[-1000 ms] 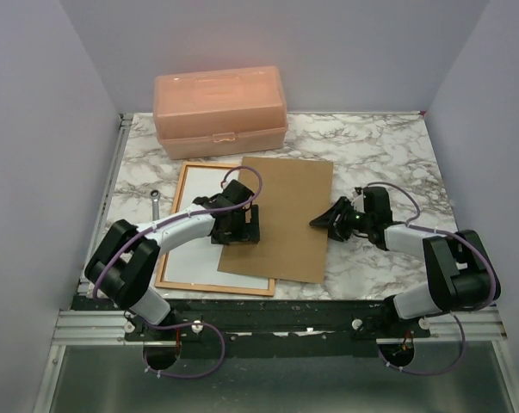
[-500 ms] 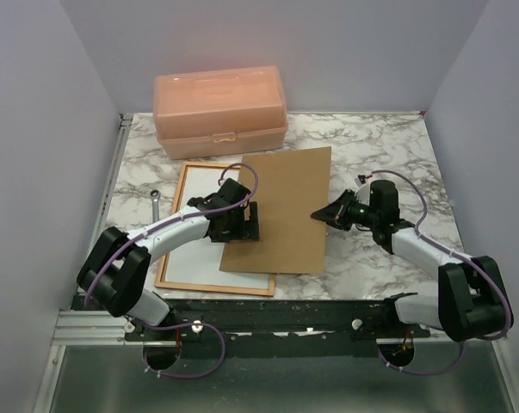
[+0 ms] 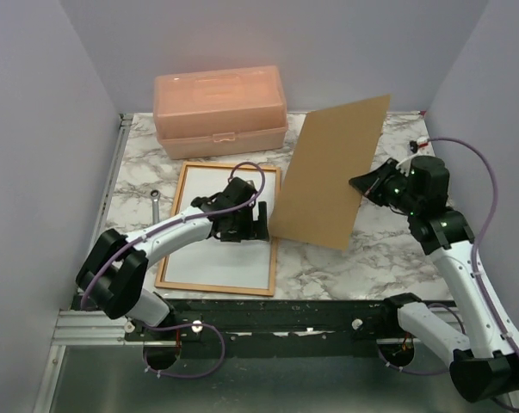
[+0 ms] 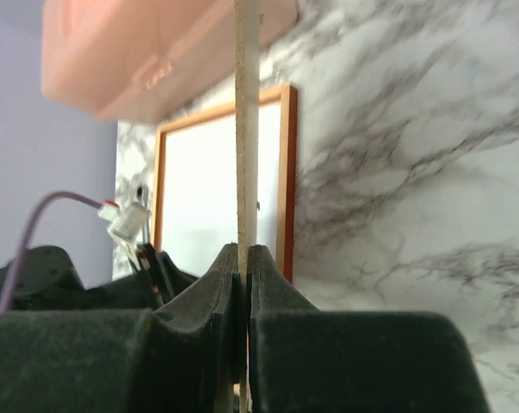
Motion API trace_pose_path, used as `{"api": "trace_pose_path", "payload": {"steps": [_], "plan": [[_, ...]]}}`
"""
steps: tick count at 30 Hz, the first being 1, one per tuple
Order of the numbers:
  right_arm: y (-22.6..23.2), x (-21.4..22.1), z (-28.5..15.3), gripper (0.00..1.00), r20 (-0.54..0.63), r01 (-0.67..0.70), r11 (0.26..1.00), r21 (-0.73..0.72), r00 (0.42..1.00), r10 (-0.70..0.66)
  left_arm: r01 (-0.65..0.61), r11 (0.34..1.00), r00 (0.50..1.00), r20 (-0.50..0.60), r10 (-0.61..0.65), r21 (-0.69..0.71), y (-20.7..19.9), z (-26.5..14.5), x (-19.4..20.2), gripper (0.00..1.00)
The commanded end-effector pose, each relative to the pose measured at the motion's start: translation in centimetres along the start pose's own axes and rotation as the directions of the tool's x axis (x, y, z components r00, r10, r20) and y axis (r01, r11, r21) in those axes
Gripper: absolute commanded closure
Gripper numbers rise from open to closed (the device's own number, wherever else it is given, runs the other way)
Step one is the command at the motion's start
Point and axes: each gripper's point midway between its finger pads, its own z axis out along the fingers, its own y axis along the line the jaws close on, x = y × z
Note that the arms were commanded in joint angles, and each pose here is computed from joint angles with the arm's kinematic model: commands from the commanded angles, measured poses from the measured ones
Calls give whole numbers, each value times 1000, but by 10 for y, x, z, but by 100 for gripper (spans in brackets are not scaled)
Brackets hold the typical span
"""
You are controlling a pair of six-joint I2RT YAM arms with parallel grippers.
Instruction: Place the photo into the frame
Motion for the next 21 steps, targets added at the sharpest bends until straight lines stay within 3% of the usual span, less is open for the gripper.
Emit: {"api": "trace_pose_path", "payload": {"steps": [1,9,21], "plan": [[2,-49,-43,100,186,59,989,137,979,-84,-16,997,999,-36,19,76,-31,12,0,13],[-14,-70,-72,100,262,65,957,284,954,-142,-55,992,994,-88,65,116,-64,37,1,26],[-28,-74,-84,100,269,82,925,372,944,-192,-83,988,984,-148,102,128,-90,66,6,32]]}}
